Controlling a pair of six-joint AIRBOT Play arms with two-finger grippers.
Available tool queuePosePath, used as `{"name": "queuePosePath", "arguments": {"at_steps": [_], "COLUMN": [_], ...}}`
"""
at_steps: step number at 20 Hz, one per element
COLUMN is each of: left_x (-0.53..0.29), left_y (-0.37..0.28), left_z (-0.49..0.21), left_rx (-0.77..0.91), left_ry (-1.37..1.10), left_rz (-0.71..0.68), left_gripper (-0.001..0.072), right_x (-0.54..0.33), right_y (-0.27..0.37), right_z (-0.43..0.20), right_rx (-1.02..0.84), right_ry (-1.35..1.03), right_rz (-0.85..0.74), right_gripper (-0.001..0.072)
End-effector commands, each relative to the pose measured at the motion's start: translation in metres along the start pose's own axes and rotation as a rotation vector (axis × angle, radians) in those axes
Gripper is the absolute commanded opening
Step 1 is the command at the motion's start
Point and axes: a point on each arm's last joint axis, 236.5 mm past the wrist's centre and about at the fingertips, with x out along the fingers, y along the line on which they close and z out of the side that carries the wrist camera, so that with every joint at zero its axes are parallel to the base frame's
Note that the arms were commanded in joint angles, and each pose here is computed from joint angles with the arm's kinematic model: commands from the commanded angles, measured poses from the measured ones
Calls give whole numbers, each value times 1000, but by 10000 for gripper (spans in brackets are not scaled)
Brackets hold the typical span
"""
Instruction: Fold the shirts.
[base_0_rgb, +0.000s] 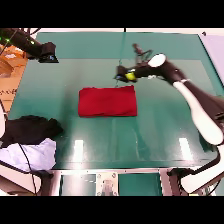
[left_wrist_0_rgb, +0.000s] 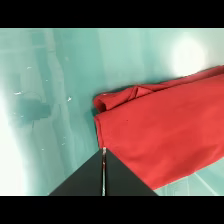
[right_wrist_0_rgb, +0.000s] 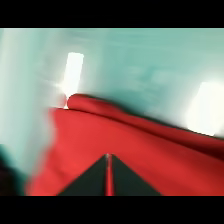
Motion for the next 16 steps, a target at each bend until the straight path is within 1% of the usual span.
{"name": "queuePosePath", "arguments": {"at_steps": [1,2,5,9,12,13,14,15,16], "left_x": [0,0,0,0,0,0,0,0,0], "left_y": [0,0,0,2,3,3,3,3,3], "left_z": [3,4,5,4,4,4,4,4,4], "left_rx": [1,0,0,0,0,0,0,0,1], "left_ry": [-12,-16,-20,-18,-17,-17,-17,-17,-17], "left_rz": [2,3,3,12,13,13,13,13,13], "left_gripper": [25,25,25,25,25,25,25,25,25], "right_x": [-53,-52,-30,22,49,53,53,51,45], "right_y": [-99,-116,-136,-93,-67,-56,-46,-36,-29], "right_z": [-20,-30,-64,-96,-101,-98,-93,-84,-73], "right_rx": [99,125,182,189,202,226,247,244,246], "right_ry": [109,128,183,260,248,232,216,195,175], "right_rz": [-133,-144,-148,7,50,81,116,154,178], "right_gripper": [485,551,550,550,549,435,150,24,20]}}
